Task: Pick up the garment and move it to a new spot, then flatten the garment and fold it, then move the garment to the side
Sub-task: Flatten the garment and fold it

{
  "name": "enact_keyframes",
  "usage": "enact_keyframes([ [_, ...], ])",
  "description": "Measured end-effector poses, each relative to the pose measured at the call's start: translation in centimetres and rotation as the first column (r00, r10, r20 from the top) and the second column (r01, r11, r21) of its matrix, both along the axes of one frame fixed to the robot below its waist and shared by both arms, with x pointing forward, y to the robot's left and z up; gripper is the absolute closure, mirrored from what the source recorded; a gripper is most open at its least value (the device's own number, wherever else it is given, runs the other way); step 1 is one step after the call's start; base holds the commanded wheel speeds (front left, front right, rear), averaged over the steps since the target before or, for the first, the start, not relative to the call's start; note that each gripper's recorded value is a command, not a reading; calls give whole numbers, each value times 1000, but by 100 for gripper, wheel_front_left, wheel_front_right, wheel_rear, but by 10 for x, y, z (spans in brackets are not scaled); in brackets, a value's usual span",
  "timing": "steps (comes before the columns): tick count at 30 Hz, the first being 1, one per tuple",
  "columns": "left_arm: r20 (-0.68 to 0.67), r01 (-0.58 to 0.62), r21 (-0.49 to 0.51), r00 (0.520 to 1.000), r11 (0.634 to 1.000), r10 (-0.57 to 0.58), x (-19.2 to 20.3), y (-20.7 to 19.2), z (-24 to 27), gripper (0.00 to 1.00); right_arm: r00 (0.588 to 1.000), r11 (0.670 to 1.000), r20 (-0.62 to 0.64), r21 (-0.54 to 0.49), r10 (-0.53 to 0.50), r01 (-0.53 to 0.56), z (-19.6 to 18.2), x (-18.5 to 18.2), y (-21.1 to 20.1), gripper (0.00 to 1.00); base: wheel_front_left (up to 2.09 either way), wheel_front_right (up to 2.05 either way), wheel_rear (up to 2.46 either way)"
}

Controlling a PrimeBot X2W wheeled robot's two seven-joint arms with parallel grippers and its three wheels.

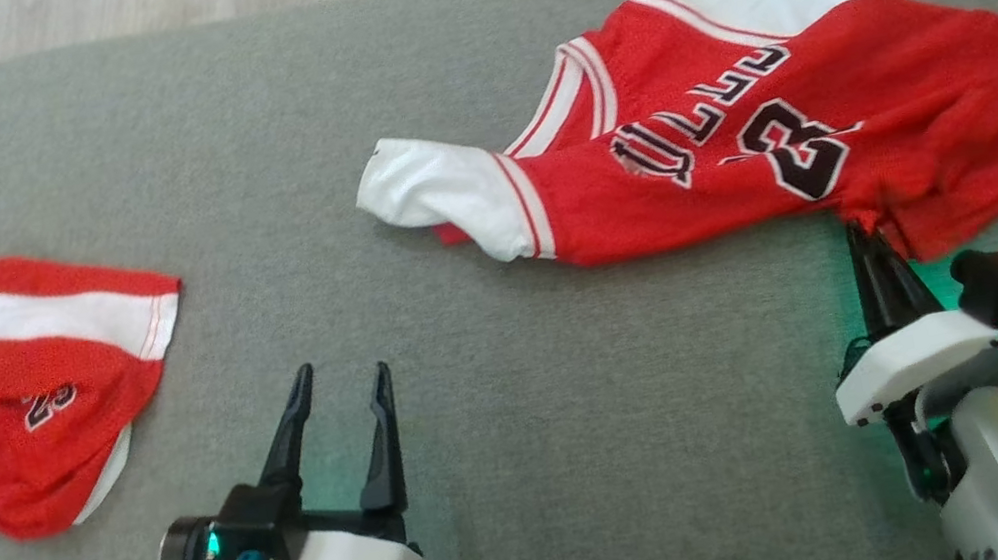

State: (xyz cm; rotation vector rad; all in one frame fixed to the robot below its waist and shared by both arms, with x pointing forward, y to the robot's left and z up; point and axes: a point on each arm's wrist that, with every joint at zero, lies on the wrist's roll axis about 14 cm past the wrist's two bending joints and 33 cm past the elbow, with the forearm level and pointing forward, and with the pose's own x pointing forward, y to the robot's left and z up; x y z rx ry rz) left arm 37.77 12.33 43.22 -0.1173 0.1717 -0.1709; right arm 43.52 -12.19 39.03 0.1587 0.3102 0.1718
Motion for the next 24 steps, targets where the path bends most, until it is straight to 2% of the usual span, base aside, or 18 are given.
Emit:
enact_keyframes([
  [7, 47, 66, -15, 997, 998, -65, 9, -24, 15, 0, 996, 1000, 88, 8, -10, 10, 27, -31, -15, 100, 0, 0, 0],
  [16, 93, 138, -32, 987, 990, -134, 8, -51, 30, 0, 973, 993, 202, -18, -109, 115, 64, -62, -74, 100, 0, 0, 0],
  [20, 101, 149, -37, 984, 988, -145, 6, -56, 34, 0, 962, 981, 204, -34, -181, 192, 66, -77, -104, 100, 0, 0, 0],
  [24, 106, 148, -35, 984, 988, -144, 3, -55, 35, 0, 958, 968, 156, -39, -239, 248, 58, -89, -122, 100, 0, 0, 0],
])
